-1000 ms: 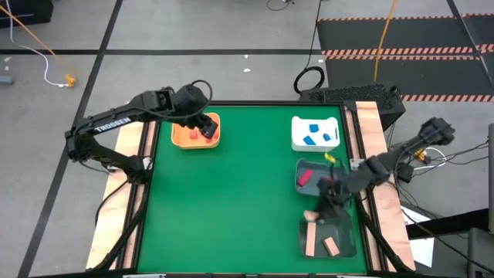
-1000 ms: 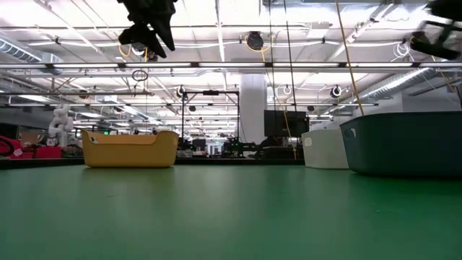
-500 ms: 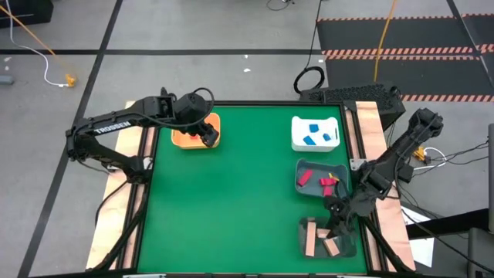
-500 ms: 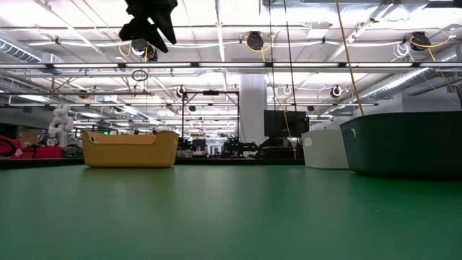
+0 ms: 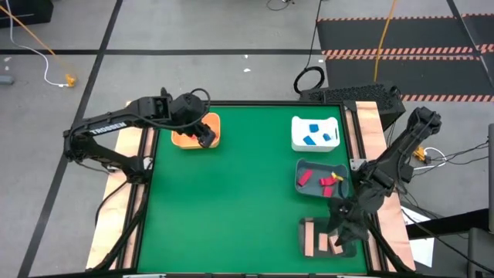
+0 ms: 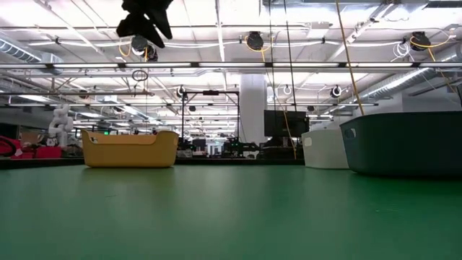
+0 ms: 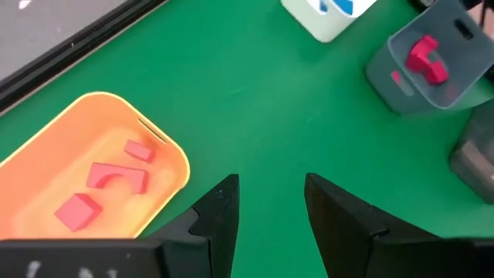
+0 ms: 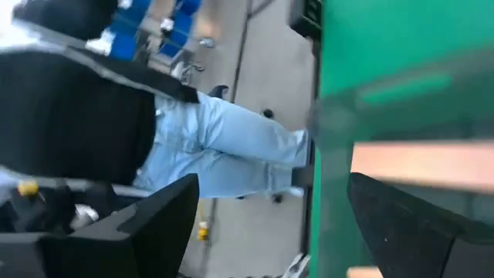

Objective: Sort & place blocks by color
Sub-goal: Return to Home Position

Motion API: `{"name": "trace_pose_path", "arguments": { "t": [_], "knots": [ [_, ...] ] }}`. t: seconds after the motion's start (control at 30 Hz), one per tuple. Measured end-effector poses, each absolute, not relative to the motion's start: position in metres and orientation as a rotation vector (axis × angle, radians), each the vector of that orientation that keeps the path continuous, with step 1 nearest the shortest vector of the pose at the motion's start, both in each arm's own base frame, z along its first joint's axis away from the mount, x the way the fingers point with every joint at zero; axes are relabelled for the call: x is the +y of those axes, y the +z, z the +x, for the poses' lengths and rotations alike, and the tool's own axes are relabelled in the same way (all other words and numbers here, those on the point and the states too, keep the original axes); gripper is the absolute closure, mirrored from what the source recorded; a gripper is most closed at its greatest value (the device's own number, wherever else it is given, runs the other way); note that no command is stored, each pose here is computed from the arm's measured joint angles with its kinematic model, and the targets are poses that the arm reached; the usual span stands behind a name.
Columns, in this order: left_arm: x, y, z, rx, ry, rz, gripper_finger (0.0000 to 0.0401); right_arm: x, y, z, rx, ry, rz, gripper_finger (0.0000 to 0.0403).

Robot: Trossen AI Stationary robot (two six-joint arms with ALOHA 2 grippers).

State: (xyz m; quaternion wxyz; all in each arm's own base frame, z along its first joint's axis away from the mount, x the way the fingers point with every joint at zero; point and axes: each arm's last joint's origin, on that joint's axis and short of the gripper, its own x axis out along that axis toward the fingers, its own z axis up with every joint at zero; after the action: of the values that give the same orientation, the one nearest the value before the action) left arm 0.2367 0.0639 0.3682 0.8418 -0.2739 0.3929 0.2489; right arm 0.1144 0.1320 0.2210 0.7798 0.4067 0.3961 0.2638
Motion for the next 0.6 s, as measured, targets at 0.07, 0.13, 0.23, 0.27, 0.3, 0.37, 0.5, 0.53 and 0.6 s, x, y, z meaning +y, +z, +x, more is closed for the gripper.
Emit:
{"name": "trace_pose_path", "arguments": {
  "t": [0.07, 0.13, 0.23, 0.27, 0.3, 0.37, 0.5, 0.53, 0.6],
  "knots": [
    [0.062, 0.372, 0.229, 0.828, 0.524, -0.574, 0.0252, 0.129, 0.225, 0.113, 0.796, 0.611, 0.802, 0.0082],
    [0.060, 0.375, 0.223, 0.822, 0.526, -0.573, 0.0252, 0.125, 0.228, 0.112, 0.722, 0.587, 0.754, 0.0083],
    [0.057, 0.383, 0.211, 0.773, 0.550, -0.554, 0.0252, 0.119, 0.232, 0.113, 0.582, 0.499, 0.647, 0.0083],
    [0.055, 0.387, 0.206, 0.745, 0.564, -0.549, 0.0252, 0.117, 0.233, 0.113, 0.538, 0.467, 0.612, 0.0083],
    [0.054, 0.389, 0.202, 0.717, 0.579, -0.544, 0.0252, 0.115, 0.234, 0.113, 0.506, 0.437, 0.578, 0.0083],
    [0.051, 0.392, 0.190, 0.680, 0.613, -0.534, 0.0252, 0.112, 0.236, 0.114, 0.447, 0.390, 0.531, 0.0083],
    [0.045, 0.398, 0.169, 0.610, 0.620, -0.530, 0.0252, 0.107, 0.240, 0.114, 0.391, 0.346, 0.505, 0.0083],
    [0.044, 0.398, 0.163, 0.595, 0.620, -0.528, 0.0252, 0.106, 0.240, 0.115, 0.385, 0.340, 0.506, 0.0083],
    [0.042, 0.398, 0.153, 0.565, 0.623, -0.526, 0.0252, 0.105, 0.241, 0.116, 0.373, 0.335, 0.498, 0.0083]
  ]
}}
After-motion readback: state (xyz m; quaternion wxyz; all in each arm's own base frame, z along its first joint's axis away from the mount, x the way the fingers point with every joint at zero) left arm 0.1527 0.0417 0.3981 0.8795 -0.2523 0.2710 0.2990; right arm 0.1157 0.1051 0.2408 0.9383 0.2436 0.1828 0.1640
